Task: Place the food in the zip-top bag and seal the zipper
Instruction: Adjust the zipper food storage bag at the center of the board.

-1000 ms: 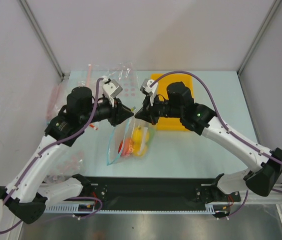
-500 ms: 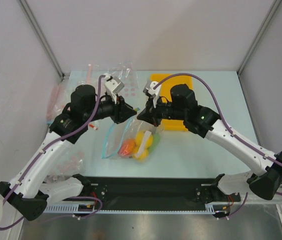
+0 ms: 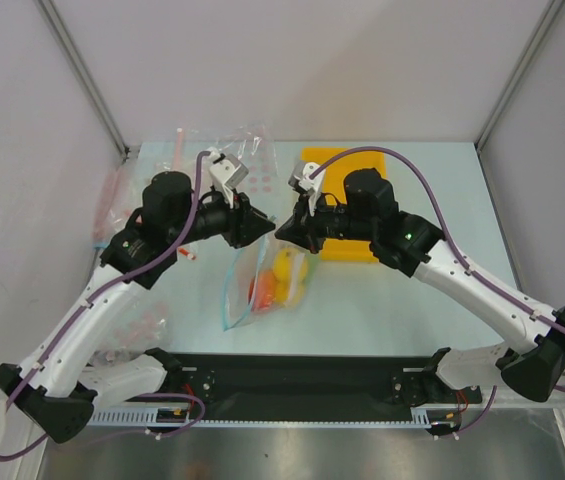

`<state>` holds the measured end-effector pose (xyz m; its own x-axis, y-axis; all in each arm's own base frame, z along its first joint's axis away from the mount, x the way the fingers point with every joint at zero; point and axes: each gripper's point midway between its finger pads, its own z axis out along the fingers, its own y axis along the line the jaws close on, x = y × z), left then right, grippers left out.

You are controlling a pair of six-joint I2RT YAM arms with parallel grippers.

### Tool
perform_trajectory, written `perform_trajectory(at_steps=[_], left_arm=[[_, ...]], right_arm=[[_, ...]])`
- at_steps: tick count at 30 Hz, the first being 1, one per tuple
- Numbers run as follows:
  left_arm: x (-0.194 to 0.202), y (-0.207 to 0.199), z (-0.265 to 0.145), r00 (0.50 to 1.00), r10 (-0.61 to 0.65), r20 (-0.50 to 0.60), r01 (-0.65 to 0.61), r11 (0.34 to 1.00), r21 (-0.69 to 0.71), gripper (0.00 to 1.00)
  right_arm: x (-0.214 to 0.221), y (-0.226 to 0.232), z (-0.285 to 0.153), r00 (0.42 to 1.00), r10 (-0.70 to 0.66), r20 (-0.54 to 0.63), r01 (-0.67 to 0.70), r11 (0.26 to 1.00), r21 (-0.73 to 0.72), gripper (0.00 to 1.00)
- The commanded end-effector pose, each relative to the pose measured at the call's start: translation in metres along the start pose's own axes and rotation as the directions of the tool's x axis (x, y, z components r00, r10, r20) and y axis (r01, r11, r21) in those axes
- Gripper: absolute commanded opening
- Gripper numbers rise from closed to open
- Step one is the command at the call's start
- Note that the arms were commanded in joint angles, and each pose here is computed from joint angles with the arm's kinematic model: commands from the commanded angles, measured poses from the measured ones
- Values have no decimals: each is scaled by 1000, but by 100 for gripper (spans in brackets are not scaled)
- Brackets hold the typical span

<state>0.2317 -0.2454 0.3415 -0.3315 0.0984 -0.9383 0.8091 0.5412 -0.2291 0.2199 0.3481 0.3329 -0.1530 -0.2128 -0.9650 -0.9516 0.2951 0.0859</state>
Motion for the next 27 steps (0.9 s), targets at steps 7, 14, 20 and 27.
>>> perform_trajectory(at_steps=[7, 14, 20, 27], left_arm=[[-8, -9, 7, 1000, -1, 13, 0, 998, 59, 8], [-11, -10, 4, 1000, 16, 18, -17, 998, 62, 0], [-7, -13, 3, 1000, 25, -1, -25, 997, 79, 0], [-27, -30, -6, 998, 56, 40, -62, 987, 148, 0]], right_arm=[[-38, 9, -13, 989, -79, 123, 81, 997, -11, 0], [-35, -9, -12, 992, -34, 120, 23, 996, 89, 0], [-31, -23, -15, 987, 38, 155, -57, 991, 118, 0], [-31, -5, -21, 985, 10, 171, -8, 1000, -12, 60]])
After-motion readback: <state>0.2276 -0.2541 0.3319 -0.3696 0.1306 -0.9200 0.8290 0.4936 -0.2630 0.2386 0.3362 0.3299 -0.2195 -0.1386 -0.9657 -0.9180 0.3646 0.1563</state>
